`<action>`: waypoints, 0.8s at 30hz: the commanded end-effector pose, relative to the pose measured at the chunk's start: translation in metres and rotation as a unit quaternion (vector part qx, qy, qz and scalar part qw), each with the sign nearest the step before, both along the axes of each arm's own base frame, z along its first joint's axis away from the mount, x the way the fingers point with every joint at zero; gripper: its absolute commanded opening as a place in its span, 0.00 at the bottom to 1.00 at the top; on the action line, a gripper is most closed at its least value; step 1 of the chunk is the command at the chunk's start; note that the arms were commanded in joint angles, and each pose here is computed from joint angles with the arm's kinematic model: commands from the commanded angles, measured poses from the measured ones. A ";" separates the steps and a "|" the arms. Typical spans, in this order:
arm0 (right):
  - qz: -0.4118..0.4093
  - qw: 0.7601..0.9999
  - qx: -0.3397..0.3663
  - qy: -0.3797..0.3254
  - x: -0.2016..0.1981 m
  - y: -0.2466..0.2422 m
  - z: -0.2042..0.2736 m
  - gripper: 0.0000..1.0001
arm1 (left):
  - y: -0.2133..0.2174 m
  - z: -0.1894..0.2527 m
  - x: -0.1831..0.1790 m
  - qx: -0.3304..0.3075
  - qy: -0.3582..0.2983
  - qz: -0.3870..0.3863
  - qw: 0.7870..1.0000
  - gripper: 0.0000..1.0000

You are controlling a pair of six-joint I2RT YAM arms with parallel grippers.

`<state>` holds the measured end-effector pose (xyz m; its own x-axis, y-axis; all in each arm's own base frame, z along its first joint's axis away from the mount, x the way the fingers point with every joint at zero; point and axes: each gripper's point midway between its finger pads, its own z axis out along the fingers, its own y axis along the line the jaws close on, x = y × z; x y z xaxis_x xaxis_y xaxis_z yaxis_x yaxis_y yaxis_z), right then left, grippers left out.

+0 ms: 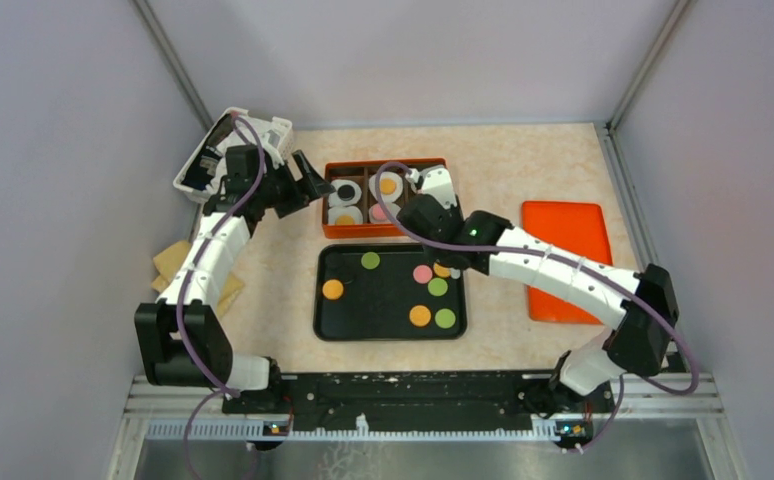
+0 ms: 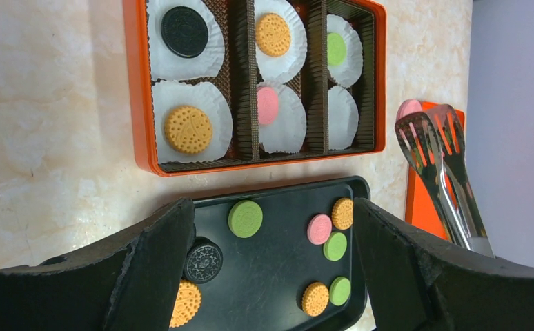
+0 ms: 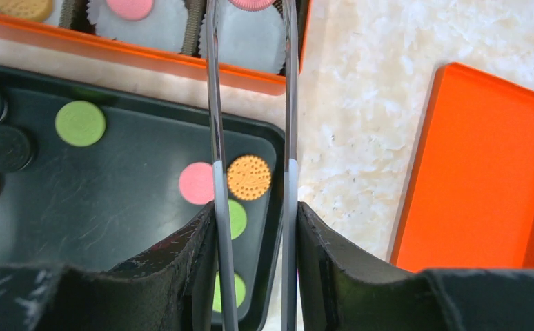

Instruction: Pack the cookies

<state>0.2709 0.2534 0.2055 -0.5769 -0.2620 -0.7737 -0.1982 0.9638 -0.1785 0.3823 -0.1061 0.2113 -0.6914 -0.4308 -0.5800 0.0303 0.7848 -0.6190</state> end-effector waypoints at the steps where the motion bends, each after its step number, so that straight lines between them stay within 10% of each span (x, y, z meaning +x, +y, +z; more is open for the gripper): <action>1: 0.004 1.000 0.010 -0.015 0.026 0.004 0.000 0.00 | -0.003 0.021 0.004 -0.004 -0.030 -0.008 0.999 0.91; 24: -0.002 0.998 -0.014 0.056 0.043 -0.004 -0.069 0.00 | -0.003 0.007 0.007 -0.002 -0.020 -0.008 1.000 0.91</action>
<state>0.3071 0.2382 0.1333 -0.6699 -0.2922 -0.6826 -0.2131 0.9563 -0.2002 0.3836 -0.1061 0.2078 -0.6963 -0.4306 -0.5743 0.0251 0.7850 -0.6190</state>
